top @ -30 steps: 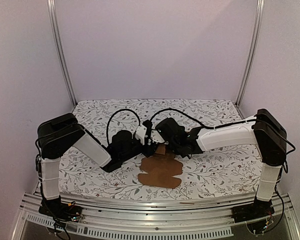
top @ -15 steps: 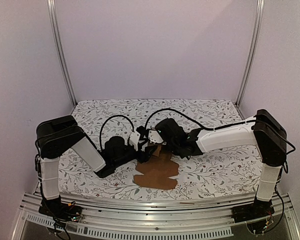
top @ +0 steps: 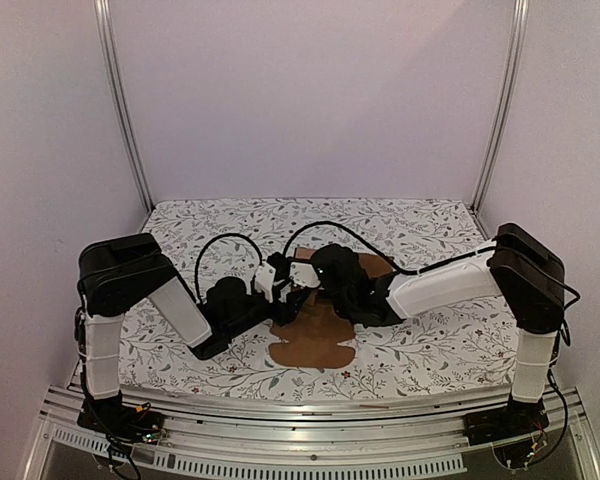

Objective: Fold the paper box

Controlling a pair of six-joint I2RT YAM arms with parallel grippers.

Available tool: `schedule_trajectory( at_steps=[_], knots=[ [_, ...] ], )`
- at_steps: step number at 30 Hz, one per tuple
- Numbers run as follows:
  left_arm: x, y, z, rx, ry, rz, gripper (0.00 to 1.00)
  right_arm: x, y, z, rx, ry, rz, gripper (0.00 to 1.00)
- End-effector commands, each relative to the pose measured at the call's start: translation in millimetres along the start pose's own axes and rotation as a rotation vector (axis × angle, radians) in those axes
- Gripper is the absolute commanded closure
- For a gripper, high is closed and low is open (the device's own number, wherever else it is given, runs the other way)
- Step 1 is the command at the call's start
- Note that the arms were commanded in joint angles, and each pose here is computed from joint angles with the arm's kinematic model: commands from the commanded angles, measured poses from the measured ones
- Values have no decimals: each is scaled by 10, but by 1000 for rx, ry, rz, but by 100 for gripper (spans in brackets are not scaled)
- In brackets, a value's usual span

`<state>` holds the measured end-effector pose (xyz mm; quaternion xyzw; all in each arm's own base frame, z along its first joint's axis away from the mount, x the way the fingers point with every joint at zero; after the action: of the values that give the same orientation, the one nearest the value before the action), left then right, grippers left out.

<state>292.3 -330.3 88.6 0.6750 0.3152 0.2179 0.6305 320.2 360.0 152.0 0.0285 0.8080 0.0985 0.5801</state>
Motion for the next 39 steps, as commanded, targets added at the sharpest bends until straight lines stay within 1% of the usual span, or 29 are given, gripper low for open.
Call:
schedule_trajectory(
  at_steps=[1, 3, 7, 9, 12, 16, 18, 19, 22, 24, 28, 31, 36, 39],
  knots=[
    [150, 65, 30, -72, 127, 18, 38, -24, 223, -83, -43, -53, 19, 100],
    [155, 60, 39, -80, 137, 36, 37, -21, 231, -83, -35, -58, 22, 100],
    [91, 85, 87, -95, 99, 57, 37, 15, 236, -47, -19, -62, 32, 100],
    [110, 61, 133, -80, 145, 82, 37, 46, 239, -35, -17, -57, 43, 100],
    [163, 37, 105, -88, 227, 79, 39, 139, 222, -20, -10, -45, 39, 100],
    [99, 5, 23, -72, 177, 70, 39, 308, 177, -15, -13, -37, 12, 100],
    [38, -5, -16, -69, 119, 61, 39, 364, 211, -75, -47, -76, 11, 100],
    [17, -11, -39, -66, 99, 55, 38, 376, 236, -104, -62, -106, -25, 100],
    [16, -10, -145, -54, 86, 33, 38, 484, 284, -145, -84, -189, -110, 100],
    [59, -58, -281, -40, 98, 18, 38, 536, 297, -171, -97, -223, -137, 100],
    [83, -131, -410, -16, 67, -12, 38, 608, 294, -207, -98, -228, -175, 100],
    [71, -158, -382, -2, 54, -9, 39, 563, 304, -236, -98, -204, -153, 100],
    [62, -102, -200, -5, 60, 5, 39, 551, 311, -255, -110, -175, -142, 100],
    [78, -54, -112, -19, 76, 16, 41, 593, 294, -271, -113, -112, -156, 100]
  ],
)
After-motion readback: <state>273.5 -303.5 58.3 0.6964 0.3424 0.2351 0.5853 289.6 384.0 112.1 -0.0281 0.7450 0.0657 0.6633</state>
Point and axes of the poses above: each gripper's point midway between its finger pads, its own z axis out along the fingers, its own x axis along the line the jaws close on, y = z × x, the point moved 5 cm from there along -z, back along the fingers, and after that the axes turned 2 degrees about -z, right-handed, at the moved point
